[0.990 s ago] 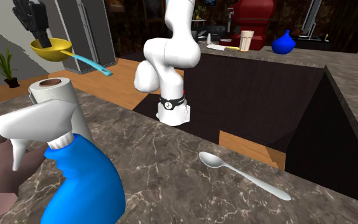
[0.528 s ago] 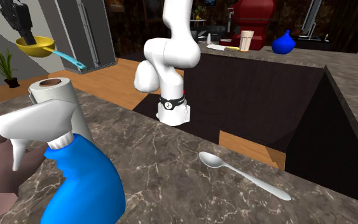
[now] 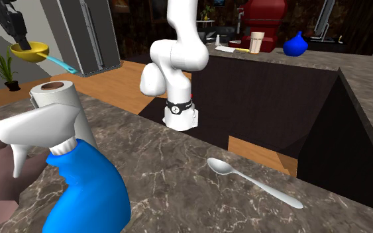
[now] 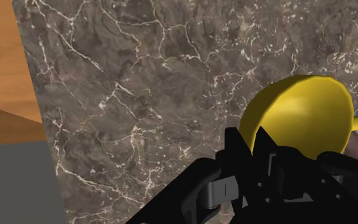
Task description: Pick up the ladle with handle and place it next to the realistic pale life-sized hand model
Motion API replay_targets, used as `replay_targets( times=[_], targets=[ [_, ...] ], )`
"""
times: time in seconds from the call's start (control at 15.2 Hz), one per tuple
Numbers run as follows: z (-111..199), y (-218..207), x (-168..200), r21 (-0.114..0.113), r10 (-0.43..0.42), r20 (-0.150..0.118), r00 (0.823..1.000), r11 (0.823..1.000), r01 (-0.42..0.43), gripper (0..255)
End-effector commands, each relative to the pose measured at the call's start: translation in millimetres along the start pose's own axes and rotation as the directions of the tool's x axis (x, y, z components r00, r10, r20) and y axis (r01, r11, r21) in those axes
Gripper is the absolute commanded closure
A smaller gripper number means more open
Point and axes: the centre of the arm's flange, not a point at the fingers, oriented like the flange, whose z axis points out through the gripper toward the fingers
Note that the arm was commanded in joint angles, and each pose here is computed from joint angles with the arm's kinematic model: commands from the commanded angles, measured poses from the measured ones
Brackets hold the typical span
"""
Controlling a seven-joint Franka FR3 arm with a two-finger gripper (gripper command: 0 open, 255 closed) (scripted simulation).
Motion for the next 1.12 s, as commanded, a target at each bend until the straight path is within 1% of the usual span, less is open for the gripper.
replay_targets(
  times=[0.0, 1.06],
  targets=[
    [11, 1, 0, 0.0, 0.0, 0.0, 1.0, 1.0, 0.0, 255],
    [95, 9, 0, 0.0, 0.0, 0.0, 1.0, 1.0, 0.0, 255]
  ],
)
